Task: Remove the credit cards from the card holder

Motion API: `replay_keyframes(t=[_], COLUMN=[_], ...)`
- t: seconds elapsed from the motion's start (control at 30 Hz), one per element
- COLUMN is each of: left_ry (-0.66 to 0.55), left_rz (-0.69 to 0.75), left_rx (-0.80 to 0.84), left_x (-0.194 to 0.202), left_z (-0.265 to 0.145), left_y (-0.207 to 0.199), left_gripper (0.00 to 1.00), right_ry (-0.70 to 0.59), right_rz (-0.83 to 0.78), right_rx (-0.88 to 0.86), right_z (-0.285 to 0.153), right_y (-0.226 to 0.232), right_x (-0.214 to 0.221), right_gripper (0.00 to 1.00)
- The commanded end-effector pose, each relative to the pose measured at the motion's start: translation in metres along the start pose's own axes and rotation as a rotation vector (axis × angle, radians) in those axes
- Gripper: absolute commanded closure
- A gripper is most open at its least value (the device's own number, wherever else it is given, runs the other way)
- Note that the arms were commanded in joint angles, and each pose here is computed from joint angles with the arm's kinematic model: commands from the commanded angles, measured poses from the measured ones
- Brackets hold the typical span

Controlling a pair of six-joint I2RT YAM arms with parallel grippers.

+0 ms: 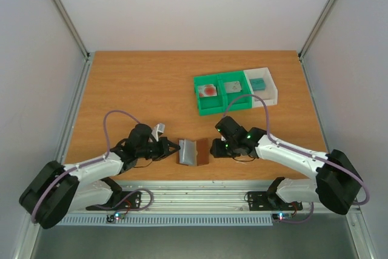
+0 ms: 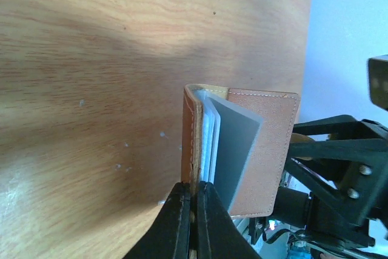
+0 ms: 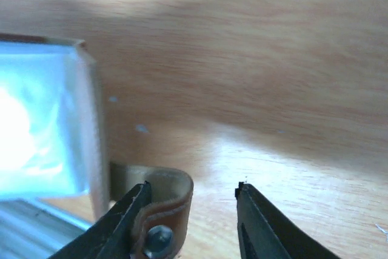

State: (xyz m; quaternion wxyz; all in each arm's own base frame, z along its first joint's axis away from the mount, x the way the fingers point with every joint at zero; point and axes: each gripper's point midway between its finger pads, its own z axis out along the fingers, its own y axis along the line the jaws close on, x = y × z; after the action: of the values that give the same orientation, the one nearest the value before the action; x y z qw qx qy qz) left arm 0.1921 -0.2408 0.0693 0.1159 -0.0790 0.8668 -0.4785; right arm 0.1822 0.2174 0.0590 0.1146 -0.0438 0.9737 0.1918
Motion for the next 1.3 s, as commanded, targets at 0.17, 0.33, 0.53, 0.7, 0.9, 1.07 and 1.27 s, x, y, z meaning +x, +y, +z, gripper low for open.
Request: replay_keyframes(t=[0.17, 0.33, 0.53, 0.7, 0.9, 1.07, 1.27], left_ry=[-0.053, -0.055, -0.042, -0.042, -0.033, -0.037, -0.036], left_rz=[0.044, 0.039, 0.043, 0.052, 0.055, 0.057, 0.051], left_rx=[-0.023, -0.041, -0.030, -0.042, -0.044, -0.040, -0.051], left_x=[-0.006, -0.006, -0.004, 0.000, 0.003, 0.002, 0.004], left_z=[-0.015, -0.016, -0.015, -0.014, -0.012, -0.013, -0.013], left_y=[-0.010, -0.007, -0.010, -0.009, -0.009, -0.011, -0.006], left_gripper=[1.00, 1.00, 0.99, 1.00, 1.00, 1.00, 1.00], right_ry=[-0.019, -0.057, -0.015, 0.022, 0.052, 0.058, 0.078], right_rz=[-0.015, -0.057, -0.067, -0.033, -0.015, -0.003, -0.004], right_rx=[-0.231, -0.285, -0.257, -0.219, -0.132, -0.040, -0.008], right_z=[-0.059, -0.073, -0.050, -0.019, 0.017, 0.040, 0.049], right_y=[0.066, 0.093, 0.116, 0.127, 0.125, 0.110, 0.100], right_x=[-0.012, -0.018, -0.023, -0.034, -0.043, -0.045, -0.039], right_gripper=[0.49, 0.43, 0.33, 0.29, 0.31, 0.34, 0.41])
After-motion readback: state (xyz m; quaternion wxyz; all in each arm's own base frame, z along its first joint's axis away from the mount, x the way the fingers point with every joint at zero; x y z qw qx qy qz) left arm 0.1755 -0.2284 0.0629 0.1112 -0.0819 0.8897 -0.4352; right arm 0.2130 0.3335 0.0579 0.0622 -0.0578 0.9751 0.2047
